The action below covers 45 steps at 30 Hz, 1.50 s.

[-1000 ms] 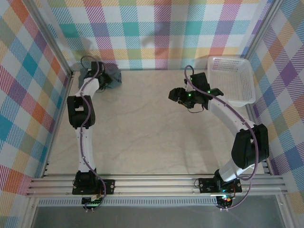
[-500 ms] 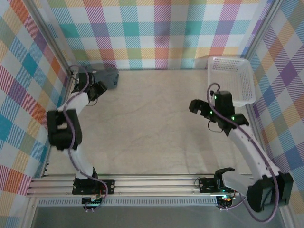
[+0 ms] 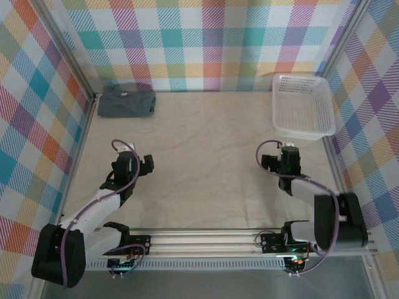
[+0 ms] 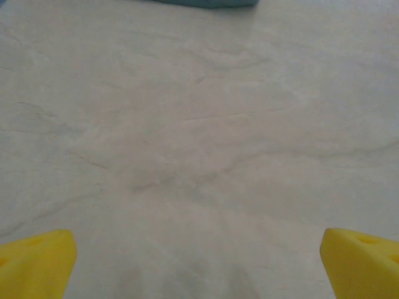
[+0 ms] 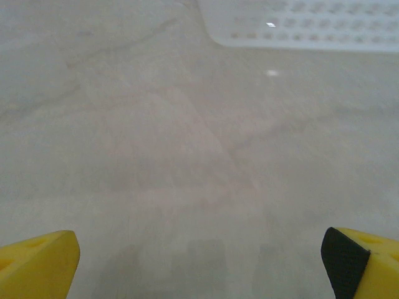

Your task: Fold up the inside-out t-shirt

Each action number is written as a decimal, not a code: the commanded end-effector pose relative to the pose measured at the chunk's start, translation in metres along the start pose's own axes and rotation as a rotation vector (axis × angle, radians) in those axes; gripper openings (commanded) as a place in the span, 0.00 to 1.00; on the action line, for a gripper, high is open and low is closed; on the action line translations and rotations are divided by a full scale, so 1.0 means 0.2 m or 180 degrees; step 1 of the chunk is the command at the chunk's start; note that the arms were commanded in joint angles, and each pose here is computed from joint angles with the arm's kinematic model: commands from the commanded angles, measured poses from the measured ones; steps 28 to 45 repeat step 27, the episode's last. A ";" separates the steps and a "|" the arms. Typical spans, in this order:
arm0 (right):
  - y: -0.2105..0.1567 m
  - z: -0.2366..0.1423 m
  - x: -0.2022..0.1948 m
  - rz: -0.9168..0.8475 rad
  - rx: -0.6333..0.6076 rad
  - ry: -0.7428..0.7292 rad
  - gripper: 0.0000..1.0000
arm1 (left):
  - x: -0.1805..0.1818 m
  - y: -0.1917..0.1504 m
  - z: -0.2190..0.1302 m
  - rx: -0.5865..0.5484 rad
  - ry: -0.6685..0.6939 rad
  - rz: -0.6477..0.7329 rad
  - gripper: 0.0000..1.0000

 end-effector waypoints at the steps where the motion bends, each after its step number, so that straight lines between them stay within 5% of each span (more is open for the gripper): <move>1: 0.20 0.11 0.07 -0.0021 -0.0530 0.0517 1.00 | 0.05 0.11 -0.01 -0.0586 0.0245 0.0164 1.00; 5: 0.14 0.10 0.03 0.0028 -0.0927 0.0747 1.00 | 0.09 0.03 0.16 -0.0562 0.0168 0.0115 1.00; 12: 0.14 0.10 0.02 0.0085 -0.0832 0.0596 1.00 | 0.04 0.03 0.45 -0.0644 -0.0326 0.0133 1.00; 45: 0.14 0.10 0.03 0.0007 -0.0788 0.0721 1.00 | 0.03 0.03 0.45 -0.0531 -0.0218 0.0161 1.00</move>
Point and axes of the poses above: each hand's point on the last joint's axis, 136 mm out from that joint toward the fingers, its own z axis out along the fingers, its own x axis along the line the jaws close on, y = z × x, the point moved 10 cm from there along -z, back along the fingers, and after that the axes turned 12 degrees about z, right-handed, at the moved point
